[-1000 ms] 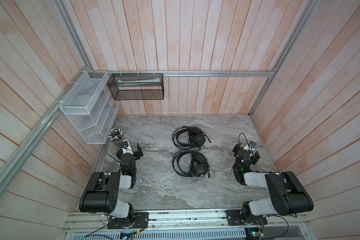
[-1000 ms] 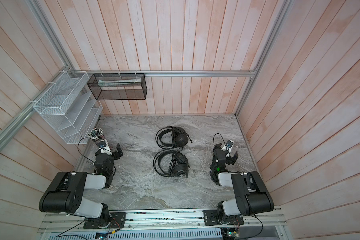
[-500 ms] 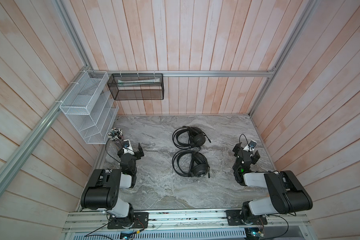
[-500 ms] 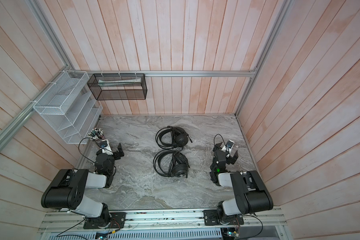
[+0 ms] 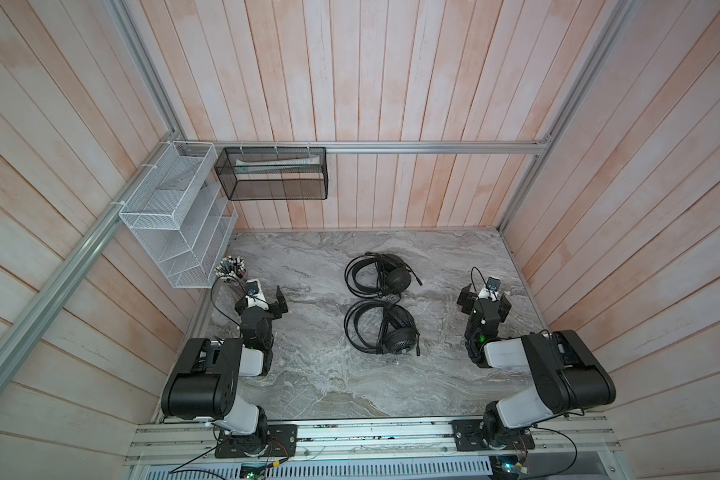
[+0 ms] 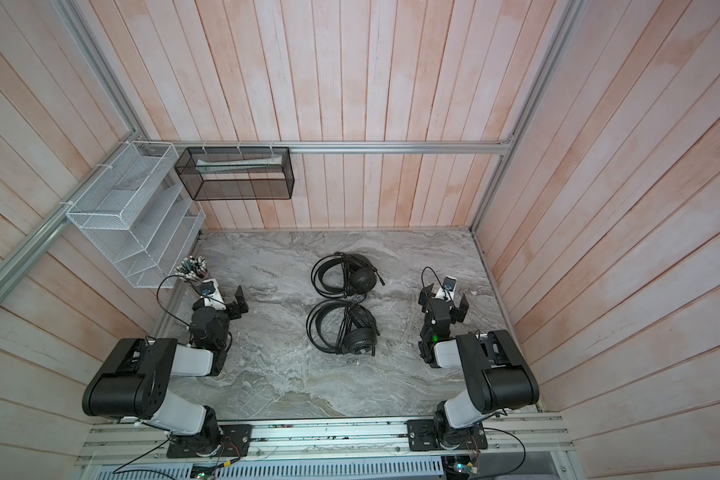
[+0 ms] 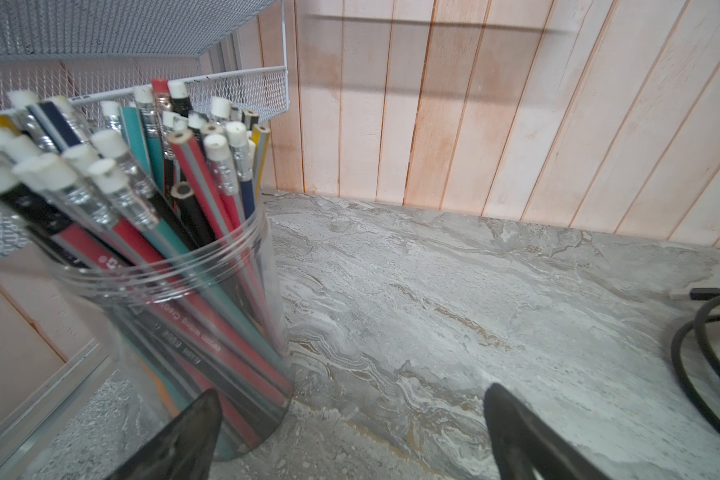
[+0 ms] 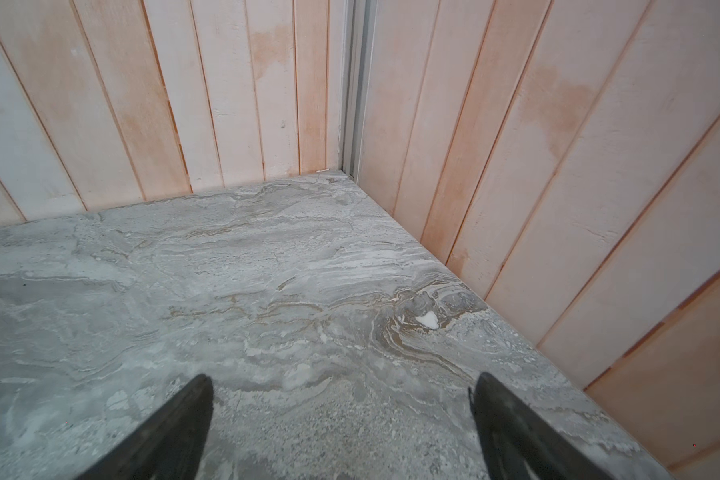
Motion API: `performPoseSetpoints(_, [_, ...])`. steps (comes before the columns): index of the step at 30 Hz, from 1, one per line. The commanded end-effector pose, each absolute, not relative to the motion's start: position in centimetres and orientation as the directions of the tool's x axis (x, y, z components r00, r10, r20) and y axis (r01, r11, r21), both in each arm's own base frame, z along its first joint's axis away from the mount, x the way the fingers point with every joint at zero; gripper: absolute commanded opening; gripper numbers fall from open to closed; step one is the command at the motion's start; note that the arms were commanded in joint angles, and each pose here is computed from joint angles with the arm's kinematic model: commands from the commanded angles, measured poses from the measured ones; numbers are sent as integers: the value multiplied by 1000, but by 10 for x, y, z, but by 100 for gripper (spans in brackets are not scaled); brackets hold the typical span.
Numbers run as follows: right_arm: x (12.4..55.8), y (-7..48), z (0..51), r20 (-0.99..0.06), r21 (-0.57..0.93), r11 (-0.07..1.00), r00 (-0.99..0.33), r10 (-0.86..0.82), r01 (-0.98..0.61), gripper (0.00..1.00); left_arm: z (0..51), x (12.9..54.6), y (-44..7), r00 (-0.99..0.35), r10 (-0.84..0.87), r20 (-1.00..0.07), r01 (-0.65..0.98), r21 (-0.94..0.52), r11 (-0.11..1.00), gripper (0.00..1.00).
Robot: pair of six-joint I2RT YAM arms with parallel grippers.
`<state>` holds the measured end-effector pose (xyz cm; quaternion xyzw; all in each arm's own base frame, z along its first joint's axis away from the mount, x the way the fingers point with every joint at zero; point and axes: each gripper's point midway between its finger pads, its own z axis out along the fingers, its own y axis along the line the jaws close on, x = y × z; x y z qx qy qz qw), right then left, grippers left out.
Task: Wrap the headphones
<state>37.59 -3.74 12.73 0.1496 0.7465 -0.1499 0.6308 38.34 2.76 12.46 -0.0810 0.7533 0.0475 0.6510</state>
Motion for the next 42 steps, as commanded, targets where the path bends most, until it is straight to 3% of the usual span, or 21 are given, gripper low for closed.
performPoseSetpoints(1, [383,-32,131,-988,-28,933,-153,29,358,99,130,384,27,-120,-48,-992,-178,-26,984,98])
performPoseSetpoints(6, [378,-22,134,-993,0,968,-118,30,249,99,130,384,27,-119,-48,-992,-178,-26,984,99])
performPoseSetpoints(9, [357,-25,141,-1000,13,969,-14,17,245,98,131,384,27,-118,-48,-992,-178,-27,984,99])
performPoseSetpoints(13, [367,-25,129,-995,26,969,-90,50,246,98,130,384,27,-121,-48,-992,-179,-26,984,99])
performPoseSetpoints(42, [366,-26,132,-997,19,968,-70,38,248,98,131,385,27,-118,-48,-992,-178,-27,984,99])
